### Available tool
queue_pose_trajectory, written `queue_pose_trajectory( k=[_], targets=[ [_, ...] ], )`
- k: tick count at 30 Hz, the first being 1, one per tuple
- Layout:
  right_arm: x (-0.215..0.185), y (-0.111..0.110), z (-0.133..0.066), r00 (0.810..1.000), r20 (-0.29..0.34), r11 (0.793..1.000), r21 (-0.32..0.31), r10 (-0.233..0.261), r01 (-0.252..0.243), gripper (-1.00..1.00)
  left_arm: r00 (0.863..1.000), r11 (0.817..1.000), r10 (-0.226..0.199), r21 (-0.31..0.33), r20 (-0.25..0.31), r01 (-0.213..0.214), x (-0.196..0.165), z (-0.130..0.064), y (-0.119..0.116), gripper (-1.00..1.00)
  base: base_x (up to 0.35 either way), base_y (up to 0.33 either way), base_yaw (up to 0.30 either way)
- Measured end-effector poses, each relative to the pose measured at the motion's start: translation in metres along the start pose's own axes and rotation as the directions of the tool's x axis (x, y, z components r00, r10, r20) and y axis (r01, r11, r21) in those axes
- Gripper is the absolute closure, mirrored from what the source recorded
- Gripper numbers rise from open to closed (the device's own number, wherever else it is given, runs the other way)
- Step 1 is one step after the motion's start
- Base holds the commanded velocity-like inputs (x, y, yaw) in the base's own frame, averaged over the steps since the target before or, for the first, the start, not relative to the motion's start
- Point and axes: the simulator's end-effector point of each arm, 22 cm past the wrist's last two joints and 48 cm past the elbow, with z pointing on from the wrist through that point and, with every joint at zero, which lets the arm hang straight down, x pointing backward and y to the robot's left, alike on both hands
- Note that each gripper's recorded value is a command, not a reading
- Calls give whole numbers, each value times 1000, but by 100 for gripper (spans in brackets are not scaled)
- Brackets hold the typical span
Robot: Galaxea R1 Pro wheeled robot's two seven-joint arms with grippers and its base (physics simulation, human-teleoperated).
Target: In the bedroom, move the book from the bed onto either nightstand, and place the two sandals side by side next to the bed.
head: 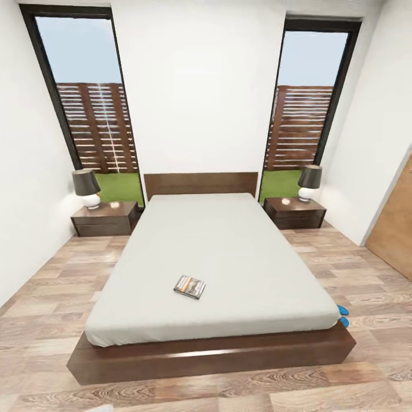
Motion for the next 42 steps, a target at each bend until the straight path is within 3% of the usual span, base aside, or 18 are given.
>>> queue_pose_trajectory(
  k=[23, 42],
  targets=[
    [0, 2, 0, 1000, 0, 1000, -2, 0, 0, -100, 1000, 1000, 0, 0, -1, 0, 0, 0, 0, -100, 106, 0, -49],
    [7, 2, 3, 1000, -18, 1000, -3, -4, 4, -100, 1000, 1000, 4, -4, -19, -4, 9, 2, 1, -100, 9, -92, 113]
  ],
)
